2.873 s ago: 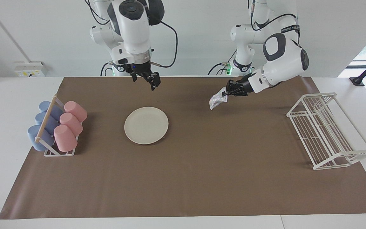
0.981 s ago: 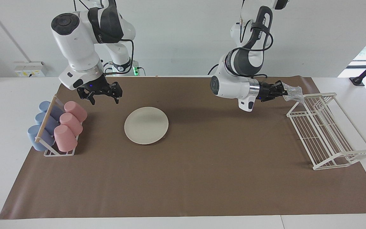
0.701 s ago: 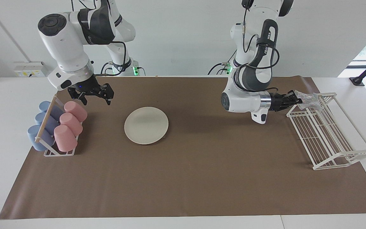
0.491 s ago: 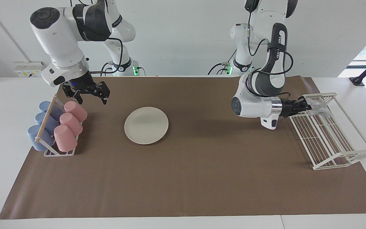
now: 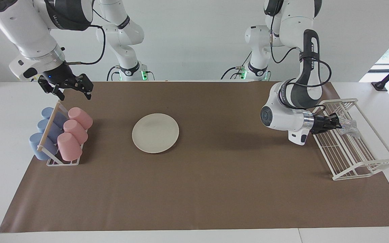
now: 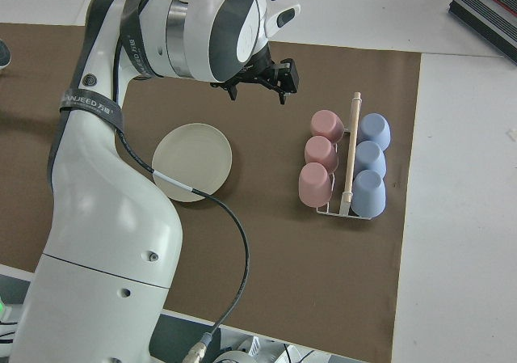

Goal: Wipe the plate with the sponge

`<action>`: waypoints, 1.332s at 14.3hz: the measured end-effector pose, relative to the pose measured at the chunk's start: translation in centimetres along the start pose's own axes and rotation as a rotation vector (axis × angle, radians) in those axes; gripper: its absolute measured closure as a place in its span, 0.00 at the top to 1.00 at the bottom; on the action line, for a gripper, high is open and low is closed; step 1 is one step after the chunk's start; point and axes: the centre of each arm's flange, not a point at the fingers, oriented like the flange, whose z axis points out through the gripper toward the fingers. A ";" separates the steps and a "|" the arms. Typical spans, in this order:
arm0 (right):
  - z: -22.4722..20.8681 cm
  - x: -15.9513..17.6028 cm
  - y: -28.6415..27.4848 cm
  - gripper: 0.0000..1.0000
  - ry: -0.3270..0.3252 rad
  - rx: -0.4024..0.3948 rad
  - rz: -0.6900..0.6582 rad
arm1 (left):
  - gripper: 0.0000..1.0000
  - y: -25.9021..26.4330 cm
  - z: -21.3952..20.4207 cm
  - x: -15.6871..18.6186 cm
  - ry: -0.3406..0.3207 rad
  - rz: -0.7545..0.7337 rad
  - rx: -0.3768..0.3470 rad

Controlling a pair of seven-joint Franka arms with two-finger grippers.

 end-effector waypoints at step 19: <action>-1.8 0.1 -1.4 1.00 0.028 -0.003 -0.017 | 1.00 0.4 -1.5 0.7 0.013 -0.062 -0.124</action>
